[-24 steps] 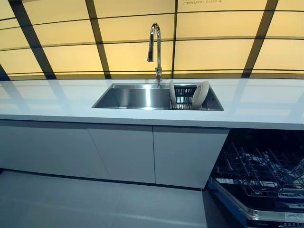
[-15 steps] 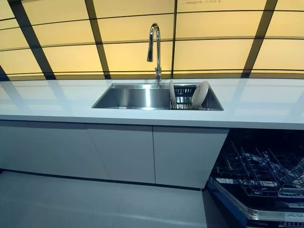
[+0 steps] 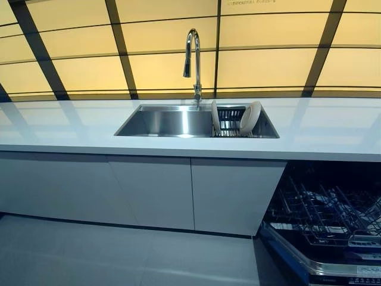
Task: Take plates into dishwasher
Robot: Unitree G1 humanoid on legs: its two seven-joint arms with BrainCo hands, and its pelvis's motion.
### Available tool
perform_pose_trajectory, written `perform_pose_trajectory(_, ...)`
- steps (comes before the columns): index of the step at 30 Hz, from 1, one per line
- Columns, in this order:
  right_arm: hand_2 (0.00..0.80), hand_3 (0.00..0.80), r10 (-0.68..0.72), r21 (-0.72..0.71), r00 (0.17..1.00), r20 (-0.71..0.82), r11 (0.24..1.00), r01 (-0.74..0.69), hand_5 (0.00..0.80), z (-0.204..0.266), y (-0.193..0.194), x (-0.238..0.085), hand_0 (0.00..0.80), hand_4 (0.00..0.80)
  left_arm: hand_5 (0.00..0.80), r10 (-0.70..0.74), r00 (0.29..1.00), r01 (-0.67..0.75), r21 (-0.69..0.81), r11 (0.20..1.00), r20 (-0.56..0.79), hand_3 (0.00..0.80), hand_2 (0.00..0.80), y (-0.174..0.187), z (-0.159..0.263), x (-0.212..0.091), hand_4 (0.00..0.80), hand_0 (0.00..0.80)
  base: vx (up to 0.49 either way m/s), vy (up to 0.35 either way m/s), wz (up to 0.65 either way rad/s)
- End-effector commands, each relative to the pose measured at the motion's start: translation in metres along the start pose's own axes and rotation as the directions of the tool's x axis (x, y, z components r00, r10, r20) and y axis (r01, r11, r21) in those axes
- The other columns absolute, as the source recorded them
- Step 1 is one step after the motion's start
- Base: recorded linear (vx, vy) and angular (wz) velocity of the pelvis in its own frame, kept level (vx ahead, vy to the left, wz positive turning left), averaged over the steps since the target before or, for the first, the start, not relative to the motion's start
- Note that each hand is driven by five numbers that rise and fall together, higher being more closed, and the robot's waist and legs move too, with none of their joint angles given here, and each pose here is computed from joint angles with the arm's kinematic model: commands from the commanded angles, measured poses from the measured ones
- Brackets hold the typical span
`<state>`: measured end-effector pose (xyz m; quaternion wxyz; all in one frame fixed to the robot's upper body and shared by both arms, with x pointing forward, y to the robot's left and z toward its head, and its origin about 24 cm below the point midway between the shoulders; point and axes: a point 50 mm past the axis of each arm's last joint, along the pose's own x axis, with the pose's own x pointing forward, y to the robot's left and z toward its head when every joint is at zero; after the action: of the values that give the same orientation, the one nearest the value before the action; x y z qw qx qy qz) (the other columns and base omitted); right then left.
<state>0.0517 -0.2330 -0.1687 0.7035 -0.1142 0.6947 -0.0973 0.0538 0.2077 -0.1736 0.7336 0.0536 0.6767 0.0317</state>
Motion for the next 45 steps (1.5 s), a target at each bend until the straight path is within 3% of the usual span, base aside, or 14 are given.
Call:
perform_pose_trajectory(1,0.0,0.0,0.039,0.034,0.999,-0.024,0.999,-0.038,0.0,0.013,0.014,-0.003,0.0,0.0,0.0,-0.02,0.998,0.019,0.009,1.0,0.053,0.0,0.0,-0.013,0.025,0.0,0.0,0.0,0.009,-0.039,-0.02)
perform_pose_trajectory(15,0.0,0.0,0.033,0.041,0.999,-0.002,0.999,-0.033,0.0,0.024,0.014,-0.004,0.0,0.0,0.0,0.023,0.995,-0.023,0.004,1.0,0.097,0.0,0.0,-0.009,0.033,-0.001,0.0,0.0,0.017,-0.089,-0.02)
perform_pose_trajectory(20,0.0,0.0,0.014,0.018,1.0,-0.01,1.0,-0.013,0.0,0.026,0.003,-0.004,0.0,0.0,0.0,0.04,0.983,-0.015,-0.136,0.991,0.181,0.0,0.0,-0.01,0.048,-0.004,0.0,0.0,-0.067,-0.156,-0.12)
perform_pose_trajectory(30,0.0,0.0,0.0,0.053,0.999,-0.034,0.999,0.002,0.0,0.015,-0.007,-0.001,0.0,0.0,0.0,0.047,0.996,-0.013,-0.381,0.924,0.081,0.0,0.0,-0.013,0.013,0.0,0.0,0.0,0.208,0.053,-0.01)
perform_pose_trajectory(45,0.0,0.0,0.069,0.036,0.997,0.026,0.997,-0.07,0.0,0.021,0.017,-0.004,0.0,0.0,0.0,0.084,0.992,-0.054,-0.289,0.956,0.094,0.0,0.0,0.004,0.024,-0.001,0.0,0.0,0.304,0.038,-0.18)
